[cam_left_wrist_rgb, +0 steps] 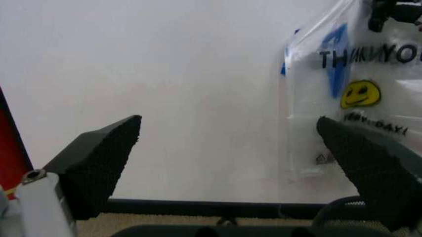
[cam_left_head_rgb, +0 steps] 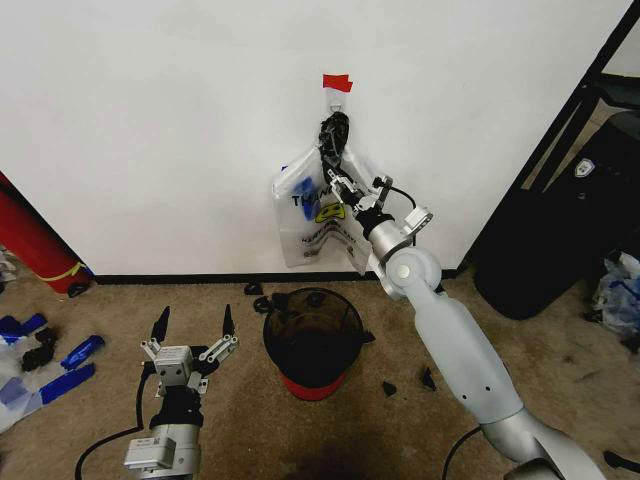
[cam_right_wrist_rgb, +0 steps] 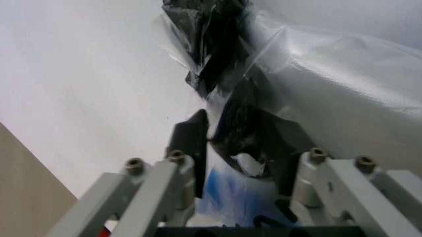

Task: Pick up the garbage bag from the wall and place it over the trash bin.

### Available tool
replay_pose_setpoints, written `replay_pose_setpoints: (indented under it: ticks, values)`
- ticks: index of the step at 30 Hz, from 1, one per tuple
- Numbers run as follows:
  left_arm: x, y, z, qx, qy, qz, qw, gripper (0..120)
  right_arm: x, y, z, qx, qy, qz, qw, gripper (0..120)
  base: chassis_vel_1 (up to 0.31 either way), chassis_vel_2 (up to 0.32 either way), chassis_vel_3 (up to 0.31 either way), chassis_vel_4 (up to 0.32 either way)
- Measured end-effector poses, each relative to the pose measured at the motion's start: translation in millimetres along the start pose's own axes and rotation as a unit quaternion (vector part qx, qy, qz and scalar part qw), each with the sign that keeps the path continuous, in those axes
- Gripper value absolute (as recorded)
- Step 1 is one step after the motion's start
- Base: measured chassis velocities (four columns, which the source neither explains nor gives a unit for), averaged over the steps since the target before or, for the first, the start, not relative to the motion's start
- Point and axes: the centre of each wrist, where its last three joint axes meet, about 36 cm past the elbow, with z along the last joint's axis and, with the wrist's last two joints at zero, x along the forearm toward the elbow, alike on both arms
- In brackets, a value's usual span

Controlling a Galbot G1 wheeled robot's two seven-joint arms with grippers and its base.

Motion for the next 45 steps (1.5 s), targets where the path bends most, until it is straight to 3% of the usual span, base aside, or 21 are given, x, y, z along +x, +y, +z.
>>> replay_pose_setpoints:
  ticks: [8, 19, 45]
  values:
    - [-0.4, 0.5, -0.7, 0.002, 0.000, -0.002, 1.0000, 100, 0.2, 1.4, -2.9, 0.000, -0.003, 0.003, 1.000, 0, 0.000, 0.000, 0.000, 0.000]
    - [-0.5, -0.3, -0.7, 0.004, 0.000, -0.003, 1.0000, 100, 13.3, 4.2, -3.3, 0.001, -0.005, 0.003, 1.000, 0, 0.000, 0.000, 0.000, 0.000]
    - [-4.2, -6.0, 6.1, 0.013, 0.002, 0.005, 0.9999, 100, 146.0, 24.3, 32.2, 0.104, 0.013, 0.017, 0.994, 0, 0.000, 0.000, 0.000, 0.000]
